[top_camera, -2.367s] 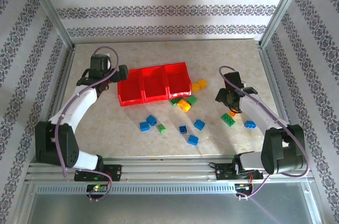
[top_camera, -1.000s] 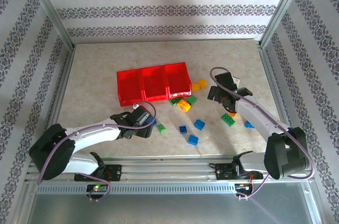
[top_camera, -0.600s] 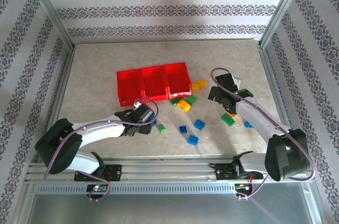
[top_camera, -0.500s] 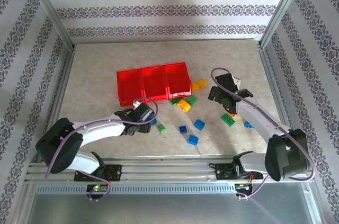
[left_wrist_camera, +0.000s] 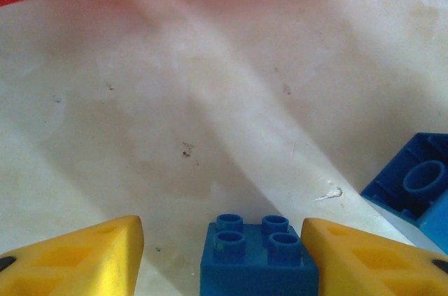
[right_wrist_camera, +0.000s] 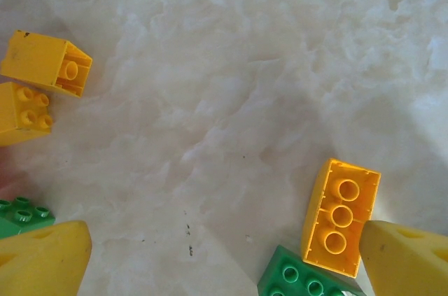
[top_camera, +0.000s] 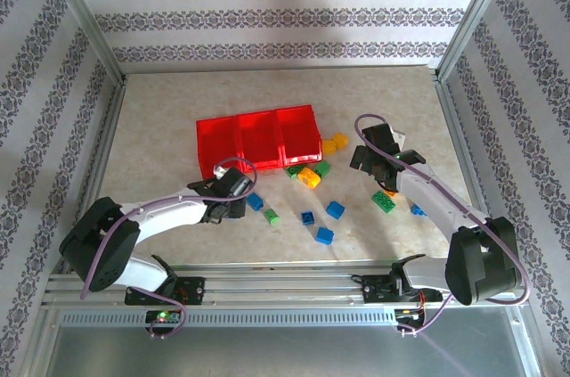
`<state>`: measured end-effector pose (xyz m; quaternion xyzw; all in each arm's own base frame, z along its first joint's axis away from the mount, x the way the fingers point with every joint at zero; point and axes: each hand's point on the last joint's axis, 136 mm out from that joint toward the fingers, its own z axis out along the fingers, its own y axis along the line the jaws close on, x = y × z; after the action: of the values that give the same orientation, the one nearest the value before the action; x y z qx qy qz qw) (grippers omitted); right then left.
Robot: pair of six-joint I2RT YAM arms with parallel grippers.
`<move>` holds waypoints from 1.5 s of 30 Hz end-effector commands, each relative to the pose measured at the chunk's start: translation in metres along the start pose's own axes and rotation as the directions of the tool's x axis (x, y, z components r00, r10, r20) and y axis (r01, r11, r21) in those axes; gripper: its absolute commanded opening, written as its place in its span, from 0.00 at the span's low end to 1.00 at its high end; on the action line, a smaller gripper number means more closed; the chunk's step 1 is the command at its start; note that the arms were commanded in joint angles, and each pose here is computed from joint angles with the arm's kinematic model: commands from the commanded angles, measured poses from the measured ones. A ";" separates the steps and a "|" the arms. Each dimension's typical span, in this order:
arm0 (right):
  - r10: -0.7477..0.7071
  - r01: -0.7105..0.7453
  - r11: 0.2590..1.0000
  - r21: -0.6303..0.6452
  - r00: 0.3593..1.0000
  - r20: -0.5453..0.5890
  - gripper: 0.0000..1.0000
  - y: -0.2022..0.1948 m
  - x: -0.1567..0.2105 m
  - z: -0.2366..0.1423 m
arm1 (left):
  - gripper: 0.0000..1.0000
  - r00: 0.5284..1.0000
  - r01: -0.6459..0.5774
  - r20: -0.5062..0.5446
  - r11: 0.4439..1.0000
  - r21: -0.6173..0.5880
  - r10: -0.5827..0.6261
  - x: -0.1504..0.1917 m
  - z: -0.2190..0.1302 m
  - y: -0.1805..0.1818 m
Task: Sort the legos into containers by color
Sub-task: Pick up the lego from the middle-left of the table, then place the lego in the container.
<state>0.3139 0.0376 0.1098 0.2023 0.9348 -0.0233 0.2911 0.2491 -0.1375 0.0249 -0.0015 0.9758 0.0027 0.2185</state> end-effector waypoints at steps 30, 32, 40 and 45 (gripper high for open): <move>0.020 -0.021 1.000 0.021 0.998 0.054 0.98 -0.005 -0.003 -0.006 | 0.16 0.968 0.096 0.235 0.995 -0.023 -0.088 -0.083 -0.041 0.019; 0.020 -0.021 1.000 0.019 0.998 0.057 0.98 -0.004 -0.004 -0.006 | 0.14 0.955 0.127 0.273 0.992 -0.021 -0.116 -0.100 -0.043 0.024; 0.020 -0.020 1.000 0.010 0.998 0.068 0.98 -0.001 -0.007 -0.008 | 0.12 0.930 0.189 0.321 0.982 0.004 -0.180 -0.156 -0.035 0.036; 0.019 -0.020 1.000 0.010 0.997 0.070 0.98 -0.002 -0.007 -0.008 | 0.12 0.924 0.191 0.340 0.981 -0.015 -0.175 -0.180 -0.024 0.041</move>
<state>0.3141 0.0361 0.1153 0.2102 0.9276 -0.0279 0.3077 0.3805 -0.0976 0.1118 -0.1043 0.9280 0.0043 0.3577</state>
